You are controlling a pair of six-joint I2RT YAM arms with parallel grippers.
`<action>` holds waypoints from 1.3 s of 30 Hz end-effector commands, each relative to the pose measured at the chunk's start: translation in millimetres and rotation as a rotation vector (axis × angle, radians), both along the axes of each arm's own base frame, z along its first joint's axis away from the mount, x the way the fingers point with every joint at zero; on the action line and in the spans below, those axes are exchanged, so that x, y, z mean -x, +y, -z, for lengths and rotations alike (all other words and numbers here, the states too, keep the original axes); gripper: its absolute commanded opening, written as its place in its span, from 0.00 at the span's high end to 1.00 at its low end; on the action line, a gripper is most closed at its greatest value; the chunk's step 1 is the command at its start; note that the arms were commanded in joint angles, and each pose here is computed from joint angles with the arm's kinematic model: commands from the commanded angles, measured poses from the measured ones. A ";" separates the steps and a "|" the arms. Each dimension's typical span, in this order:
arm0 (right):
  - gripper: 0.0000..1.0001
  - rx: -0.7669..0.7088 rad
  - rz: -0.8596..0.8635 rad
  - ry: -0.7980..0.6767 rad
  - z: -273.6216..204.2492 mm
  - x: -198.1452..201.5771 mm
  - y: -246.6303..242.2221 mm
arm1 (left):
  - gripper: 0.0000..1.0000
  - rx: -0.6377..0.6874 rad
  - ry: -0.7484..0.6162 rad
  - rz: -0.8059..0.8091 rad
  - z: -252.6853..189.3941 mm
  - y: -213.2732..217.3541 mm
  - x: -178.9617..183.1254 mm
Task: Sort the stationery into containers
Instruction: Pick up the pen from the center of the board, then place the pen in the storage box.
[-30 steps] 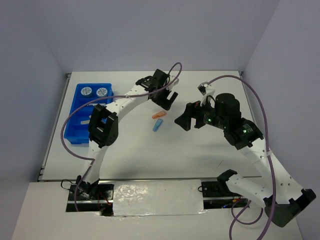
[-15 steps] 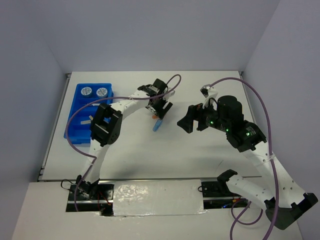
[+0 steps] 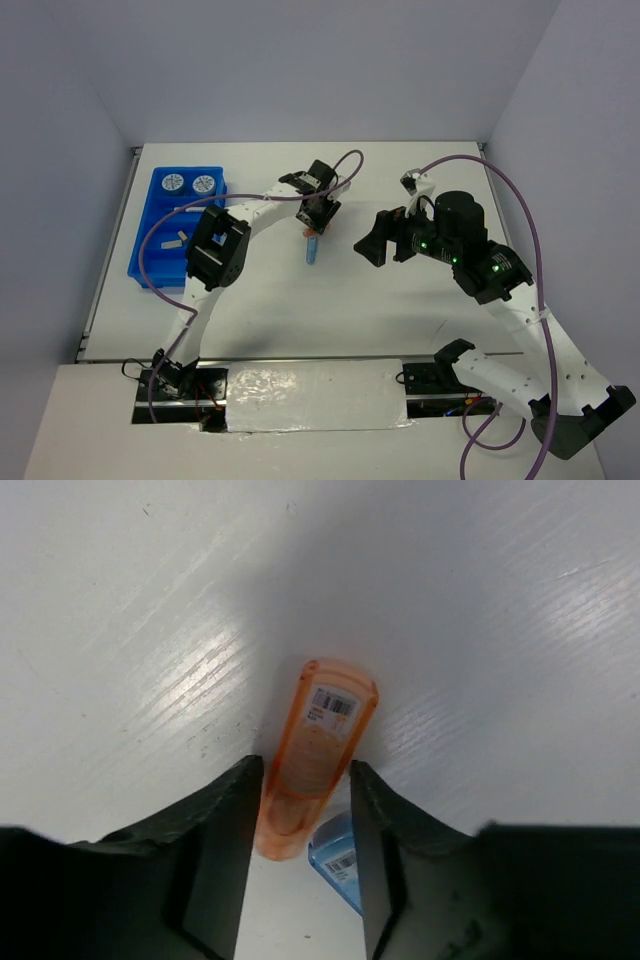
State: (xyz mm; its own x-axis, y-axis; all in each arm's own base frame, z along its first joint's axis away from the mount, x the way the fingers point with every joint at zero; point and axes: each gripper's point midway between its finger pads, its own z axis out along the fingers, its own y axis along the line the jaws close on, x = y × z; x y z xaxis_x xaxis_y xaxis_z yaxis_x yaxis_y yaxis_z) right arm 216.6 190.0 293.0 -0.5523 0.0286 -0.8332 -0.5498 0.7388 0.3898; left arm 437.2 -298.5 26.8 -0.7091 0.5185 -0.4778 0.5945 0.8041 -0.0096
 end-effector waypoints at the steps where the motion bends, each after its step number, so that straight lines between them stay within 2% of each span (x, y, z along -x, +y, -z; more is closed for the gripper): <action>1: 0.07 -0.022 0.006 -0.035 -10.7 1.4 -2.0 | 0.50 -0.013 0.038 -0.003 17.4 -2.5 4.9; 3: 0.07 -0.020 0.009 -0.034 -9.4 1.0 -2.5 | 0.62 -0.022 0.050 -0.003 23.3 -1.0 7.0; 4: 0.07 -0.020 0.010 -0.036 -9.7 1.2 -2.7 | 0.77 -0.019 0.054 -0.007 23.3 -2.1 7.8; 6: 0.07 -0.018 0.013 -0.034 -8.6 0.5 -2.9 | 0.97 -0.007 0.043 -0.017 15.1 -4.1 5.1; 7: 0.07 -0.019 0.011 -0.035 -9.3 0.7 -2.8 | 1.00 0.021 0.018 -0.034 0.5 -7.4 0.3; 10: 0.07 -0.019 0.005 -0.033 -8.9 -0.7 -0.9 | 1.00 0.060 -0.137 -0.141 -53.2 -2.2 -27.4; 12: 0.07 -0.018 0.000 -0.029 -8.2 -2.4 0.6 | 1.00 0.124 -0.229 -0.275 -101.2 18.1 -49.1; 14: 0.07 -0.023 -0.011 -0.029 -8.6 -3.3 3.6 | 1.00 0.180 -0.281 -0.410 -132.4 53.9 -69.9; 15: 0.07 -0.025 -0.012 -0.027 -7.5 -4.0 4.1 | 1.00 0.238 -0.318 -0.501 -163.9 70.7 -72.6; 16: 0.07 -0.032 -0.021 -0.031 -8.8 -4.3 6.5 | 1.00 0.244 -0.330 -0.592 -173.4 103.1 -79.0; 19: 0.07 -0.033 -0.030 -0.028 -4.5 -7.0 9.6 | 1.00 0.307 -0.338 -0.873 -204.8 179.9 -62.3; 20: 0.07 -0.034 -0.038 -0.026 -3.7 -7.2 11.0 | 1.00 0.347 -0.319 -0.969 -210.1 200.3 -40.7; 22: 0.07 -0.037 -0.045 -0.032 -3.1 -8.6 12.8 | 1.00 0.365 -0.286 -1.153 -205.0 252.8 -17.3; 23: 0.07 -0.039 -0.053 -0.030 -2.0 -8.8 14.3 | 1.00 0.370 -0.213 -1.259 -178.0 269.4 5.2; 24: 0.07 -0.038 -0.057 -0.030 -0.2 -9.4 14.8 | 1.00 0.437 -0.241 -1.315 -196.0 283.6 23.0; 25: 0.07 -0.039 -0.063 -0.030 0.9 -10.9 16.6 | 1.00 0.439 -0.167 -1.419 -164.0 310.5 46.3; 27: 0.07 -0.042 -0.087 -0.026 3.4 -10.4 20.0 | 1.00 0.595 -0.187 -1.530 -174.7 327.5 66.8; 28: 0.07 -0.044 -0.094 -0.021 5.2 -12.3 22.4 | 1.00 0.650 -0.174 -1.584 -169.0 341.6 75.4; 29: 0.06 -0.046 -0.104 -0.019 6.1 -12.5 24.3 | 1.00 0.683 -0.135 -1.639 -145.4 344.6 88.4; 30: 0.07 -0.054 -0.121 -0.018 5.7 -12.1 27.1 | 1.00 0.774 -0.233 -1.643 -162.1 358.2 85.1; 31: 0.06 -0.054 -0.131 -0.011 7.8 -13.2 29.5 | 1.00 0.799 -0.247 -1.654 -158.2 361.0 87.2; 37: 0.07 -0.053 -0.183 -0.006 5.8 -15.6 37.7 | 1.00 0.894 -0.225 -1.741 -133.8 360.7 96.1; 39: 0.06 -0.047 -0.189 -0.016 3.1 -16.4 38.3 | 0.92 0.908 -0.213 -1.778 -126.0 359.2 104.8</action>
State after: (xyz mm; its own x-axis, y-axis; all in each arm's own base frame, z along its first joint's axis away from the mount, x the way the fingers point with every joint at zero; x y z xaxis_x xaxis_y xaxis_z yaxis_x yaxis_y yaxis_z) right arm 228.3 222.9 266.0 -0.6109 -0.0385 -0.7908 -0.6205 0.6436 0.4480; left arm 315.7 60.6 120.2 -0.0696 -0.9474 -0.3124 -0.7633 0.2522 -0.5948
